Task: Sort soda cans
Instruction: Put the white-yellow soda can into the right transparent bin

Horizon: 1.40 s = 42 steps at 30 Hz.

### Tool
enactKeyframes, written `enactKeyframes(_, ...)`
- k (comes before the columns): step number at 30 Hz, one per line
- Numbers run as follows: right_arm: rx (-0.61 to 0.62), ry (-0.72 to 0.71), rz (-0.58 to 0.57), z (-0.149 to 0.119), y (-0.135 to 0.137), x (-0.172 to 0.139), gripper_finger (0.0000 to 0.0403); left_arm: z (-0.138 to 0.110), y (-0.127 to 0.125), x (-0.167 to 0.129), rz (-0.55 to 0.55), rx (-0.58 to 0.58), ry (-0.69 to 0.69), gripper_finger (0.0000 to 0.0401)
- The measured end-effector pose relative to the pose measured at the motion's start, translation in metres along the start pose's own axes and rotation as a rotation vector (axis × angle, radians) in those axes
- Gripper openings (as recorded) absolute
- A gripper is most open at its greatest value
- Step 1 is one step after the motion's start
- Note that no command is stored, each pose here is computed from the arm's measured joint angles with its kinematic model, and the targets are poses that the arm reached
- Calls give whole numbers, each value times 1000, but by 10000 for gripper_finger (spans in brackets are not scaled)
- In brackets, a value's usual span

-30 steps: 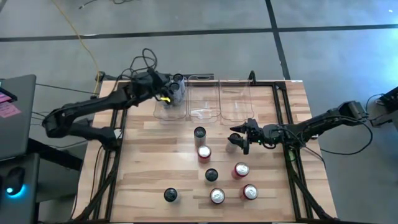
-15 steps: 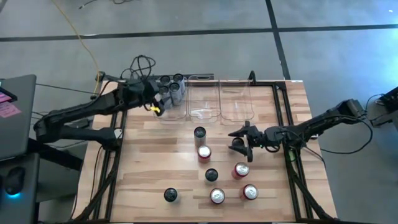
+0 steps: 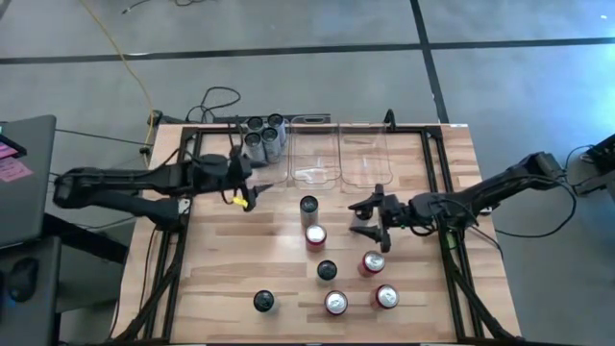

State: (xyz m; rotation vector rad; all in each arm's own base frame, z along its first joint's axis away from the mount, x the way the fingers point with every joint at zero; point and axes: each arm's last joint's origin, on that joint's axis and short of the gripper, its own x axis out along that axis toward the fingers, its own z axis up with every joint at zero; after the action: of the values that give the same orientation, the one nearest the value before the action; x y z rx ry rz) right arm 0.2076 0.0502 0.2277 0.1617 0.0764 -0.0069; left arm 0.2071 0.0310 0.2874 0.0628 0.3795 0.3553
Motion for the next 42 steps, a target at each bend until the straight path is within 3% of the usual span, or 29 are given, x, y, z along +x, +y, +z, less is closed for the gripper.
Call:
enactKeyframes(6,-60,208,-151,15,3,5,313,-7,-18,-1,-16,-1,-39,290)
enactKeyframes(11,-69,236,-158,34,13,5,313,-17,-27,-1,-43,-31,-47,290)
enactKeyframes(14,-5,270,-187,40,14,3,313,-24,-31,0,-54,-56,-58,290)
enactKeyframes(17,136,309,-280,35,5,2,313,-30,-32,1,-60,-72,-54,290)
enactKeyframes(22,203,426,-362,23,-2,-4,313,-30,-33,1,-60,-92,-55,290)
enactKeyframes(27,188,451,-354,21,0,-5,322,-29,-33,1,-61,-96,-64,290)
enactKeyframes(36,129,504,-372,14,0,-3,394,-29,-32,1,-61,-110,-62,290)
enactKeyframes(42,102,525,-436,6,-4,5,390,-29,-32,1,-61,-113,-61,290)
